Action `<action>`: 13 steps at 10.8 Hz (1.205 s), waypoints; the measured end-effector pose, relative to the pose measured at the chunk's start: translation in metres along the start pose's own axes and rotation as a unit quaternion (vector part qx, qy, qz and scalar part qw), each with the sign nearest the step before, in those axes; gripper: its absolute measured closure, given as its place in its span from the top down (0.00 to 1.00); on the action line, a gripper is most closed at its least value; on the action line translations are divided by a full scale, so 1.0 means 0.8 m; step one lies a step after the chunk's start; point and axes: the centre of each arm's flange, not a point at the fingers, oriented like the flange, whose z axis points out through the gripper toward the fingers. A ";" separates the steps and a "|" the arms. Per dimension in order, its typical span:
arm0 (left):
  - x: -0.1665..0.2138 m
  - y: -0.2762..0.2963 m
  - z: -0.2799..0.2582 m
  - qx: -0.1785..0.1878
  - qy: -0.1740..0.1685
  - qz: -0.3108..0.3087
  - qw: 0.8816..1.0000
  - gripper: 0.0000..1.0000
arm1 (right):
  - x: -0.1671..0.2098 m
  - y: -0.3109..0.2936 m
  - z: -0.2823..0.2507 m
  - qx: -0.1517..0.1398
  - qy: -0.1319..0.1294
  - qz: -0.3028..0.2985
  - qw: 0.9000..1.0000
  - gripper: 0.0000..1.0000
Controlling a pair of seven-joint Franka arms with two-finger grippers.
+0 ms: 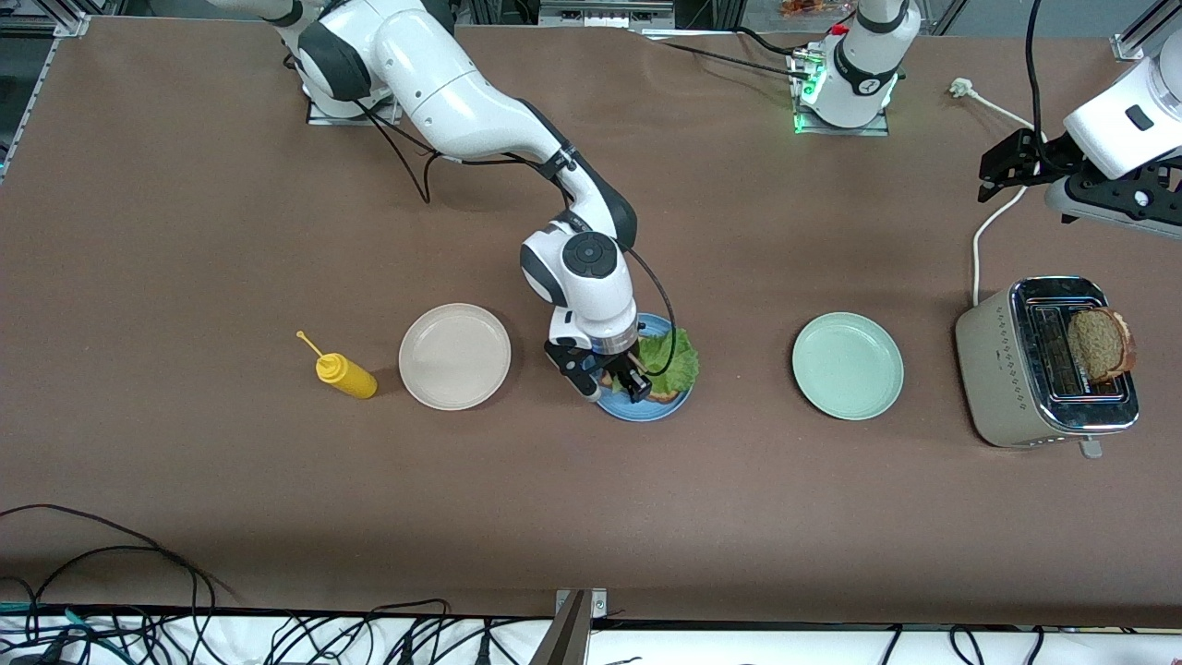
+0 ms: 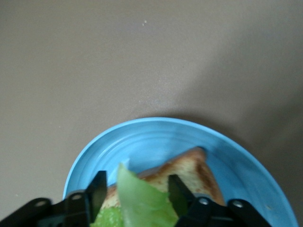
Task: Make sandwich in blue plate with both arms
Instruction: 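Lower the lettuce onto the bread and open the right gripper, then raise the right gripper away from the blue plate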
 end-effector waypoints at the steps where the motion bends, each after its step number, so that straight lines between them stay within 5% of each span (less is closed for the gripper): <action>1: 0.000 0.000 0.000 0.000 0.000 0.000 1.000 1.00 | 0.001 -0.002 -0.004 -0.005 0.001 -0.019 1.000 0.74; 3: 0.000 0.000 0.000 0.000 0.000 0.000 1.000 1.00 | 0.004 -0.005 -0.012 -0.014 0.003 -0.034 0.999 1.00; 7: 0.000 0.000 0.000 0.000 0.000 0.000 1.000 1.00 | 0.008 0.005 -0.011 -0.069 0.002 -0.093 0.993 1.00; 13: 0.000 0.000 0.000 0.000 0.000 0.000 1.000 1.00 | 0.067 -0.016 -0.122 -0.134 -0.018 -0.233 0.963 1.00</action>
